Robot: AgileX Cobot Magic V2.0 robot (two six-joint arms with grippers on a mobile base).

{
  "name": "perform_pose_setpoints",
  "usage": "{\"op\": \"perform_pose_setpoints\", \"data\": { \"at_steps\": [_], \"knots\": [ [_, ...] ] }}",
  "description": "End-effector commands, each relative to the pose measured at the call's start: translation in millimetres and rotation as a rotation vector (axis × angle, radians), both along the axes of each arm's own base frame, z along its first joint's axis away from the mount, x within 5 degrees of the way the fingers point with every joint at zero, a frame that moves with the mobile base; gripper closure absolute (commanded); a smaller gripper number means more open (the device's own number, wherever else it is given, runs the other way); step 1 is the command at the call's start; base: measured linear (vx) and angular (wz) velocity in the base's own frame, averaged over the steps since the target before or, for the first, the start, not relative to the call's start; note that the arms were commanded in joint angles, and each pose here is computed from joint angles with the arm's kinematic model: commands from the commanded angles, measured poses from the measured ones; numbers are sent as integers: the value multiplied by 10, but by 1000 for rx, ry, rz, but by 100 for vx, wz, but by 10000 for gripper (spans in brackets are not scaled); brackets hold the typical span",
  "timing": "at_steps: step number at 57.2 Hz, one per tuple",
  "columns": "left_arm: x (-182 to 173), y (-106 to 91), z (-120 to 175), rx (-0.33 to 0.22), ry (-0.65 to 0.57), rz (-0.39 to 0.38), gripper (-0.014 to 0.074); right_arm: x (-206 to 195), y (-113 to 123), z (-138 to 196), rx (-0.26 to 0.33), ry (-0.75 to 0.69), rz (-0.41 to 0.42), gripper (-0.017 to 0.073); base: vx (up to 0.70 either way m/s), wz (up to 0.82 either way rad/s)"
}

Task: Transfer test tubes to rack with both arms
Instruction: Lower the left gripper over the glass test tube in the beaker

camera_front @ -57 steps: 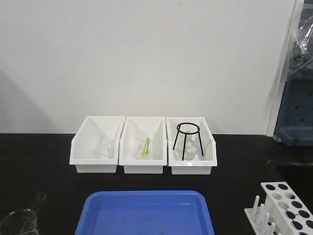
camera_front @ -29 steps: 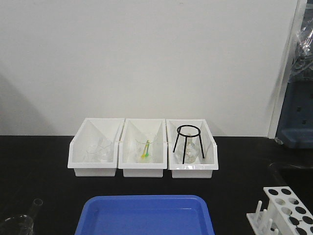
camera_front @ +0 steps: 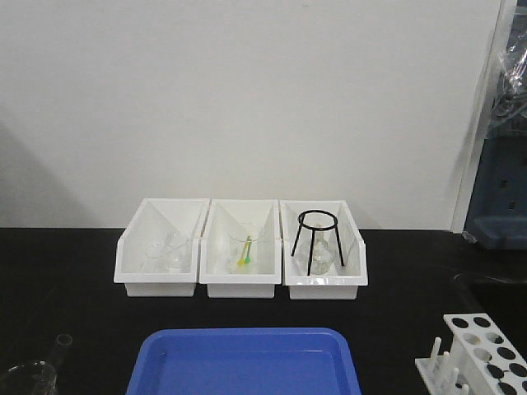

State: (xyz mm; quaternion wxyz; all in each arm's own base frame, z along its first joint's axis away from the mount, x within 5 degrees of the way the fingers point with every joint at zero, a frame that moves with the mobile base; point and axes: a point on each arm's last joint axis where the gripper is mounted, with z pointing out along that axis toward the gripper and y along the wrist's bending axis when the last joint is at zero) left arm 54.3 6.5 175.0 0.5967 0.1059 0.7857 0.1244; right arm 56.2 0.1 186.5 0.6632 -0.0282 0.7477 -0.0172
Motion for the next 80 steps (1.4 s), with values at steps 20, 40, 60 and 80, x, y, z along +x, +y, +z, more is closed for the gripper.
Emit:
{"op": "perform_pose_setpoints", "data": {
  "at_steps": [20,40,60,80],
  "knots": [
    [38,-42,297,27,-230,-51,598,2,13,167,-3,-224,13,568,0,0],
    [-48,-131,711,-249,-686,-169,598,-80,14,587,-3,-365,14,568,0,0],
    [-43,-99,1272,-298,-623,-126,522,55,8,1246,-1,-294,5,528,0,0],
    [379,-102,1268,-167,-405,-102,157,583,24,1138,7,-89,10,305,0,0]
  ]
}}
